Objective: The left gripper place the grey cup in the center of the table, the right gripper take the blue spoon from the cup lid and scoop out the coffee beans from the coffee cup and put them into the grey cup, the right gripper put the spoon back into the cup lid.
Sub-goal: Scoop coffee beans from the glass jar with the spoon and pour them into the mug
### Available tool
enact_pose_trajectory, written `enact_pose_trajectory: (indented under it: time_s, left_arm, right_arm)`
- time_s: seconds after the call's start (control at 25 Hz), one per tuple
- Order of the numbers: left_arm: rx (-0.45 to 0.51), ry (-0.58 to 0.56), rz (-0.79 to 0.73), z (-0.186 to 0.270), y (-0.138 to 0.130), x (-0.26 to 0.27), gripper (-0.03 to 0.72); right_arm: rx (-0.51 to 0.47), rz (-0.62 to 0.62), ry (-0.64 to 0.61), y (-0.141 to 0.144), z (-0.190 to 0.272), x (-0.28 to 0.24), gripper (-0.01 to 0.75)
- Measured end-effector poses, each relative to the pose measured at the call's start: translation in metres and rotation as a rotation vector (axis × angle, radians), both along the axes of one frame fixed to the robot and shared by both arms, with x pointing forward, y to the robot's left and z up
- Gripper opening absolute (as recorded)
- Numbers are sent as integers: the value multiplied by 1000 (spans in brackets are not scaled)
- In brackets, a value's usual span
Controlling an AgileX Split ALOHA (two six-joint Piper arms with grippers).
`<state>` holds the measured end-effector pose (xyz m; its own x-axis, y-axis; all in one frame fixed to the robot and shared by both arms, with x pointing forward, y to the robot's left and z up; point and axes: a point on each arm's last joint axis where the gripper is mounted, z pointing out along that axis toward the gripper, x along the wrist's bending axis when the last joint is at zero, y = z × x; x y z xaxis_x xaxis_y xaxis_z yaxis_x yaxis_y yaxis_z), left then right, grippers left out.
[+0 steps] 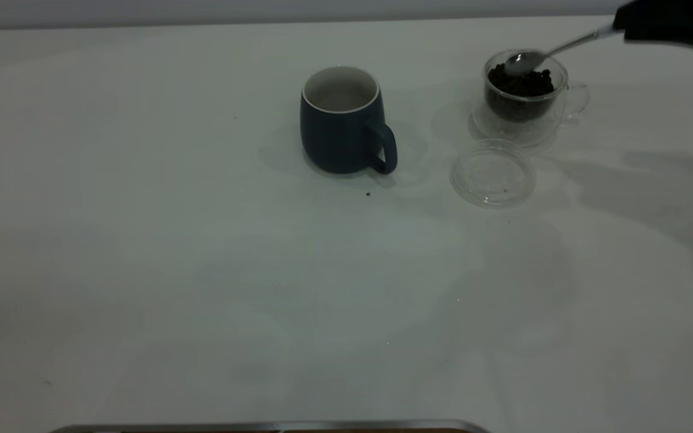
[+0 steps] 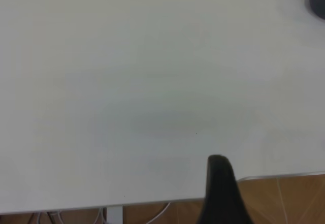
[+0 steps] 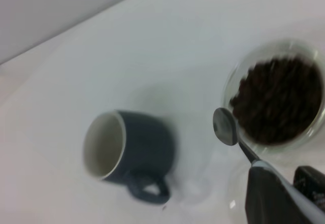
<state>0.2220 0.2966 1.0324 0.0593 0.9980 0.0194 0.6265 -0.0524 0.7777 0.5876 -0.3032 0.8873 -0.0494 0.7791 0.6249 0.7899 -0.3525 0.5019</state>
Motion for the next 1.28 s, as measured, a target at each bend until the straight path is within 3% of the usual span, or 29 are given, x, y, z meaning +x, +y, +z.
enact_pose_trajectory:
  time_s: [0.36, 0.84, 1.04, 1.28]
  left_arm:
    - [0, 0, 0, 0, 0, 0, 567]
    - [0, 0, 0, 0, 0, 0, 567]
    - [0, 0, 0, 0, 0, 0, 567]
    - [0, 0, 0, 0, 0, 0, 567]
  right_arm:
    - [-139, 1, -57, -11, -2, 25, 104]
    - [-159, 34, -15, -13, -40, 36, 104]
    - [-146, 39, -13, -11, -49, 45, 104]
    - [-18, 30, 39, -4, -63, 43, 104]
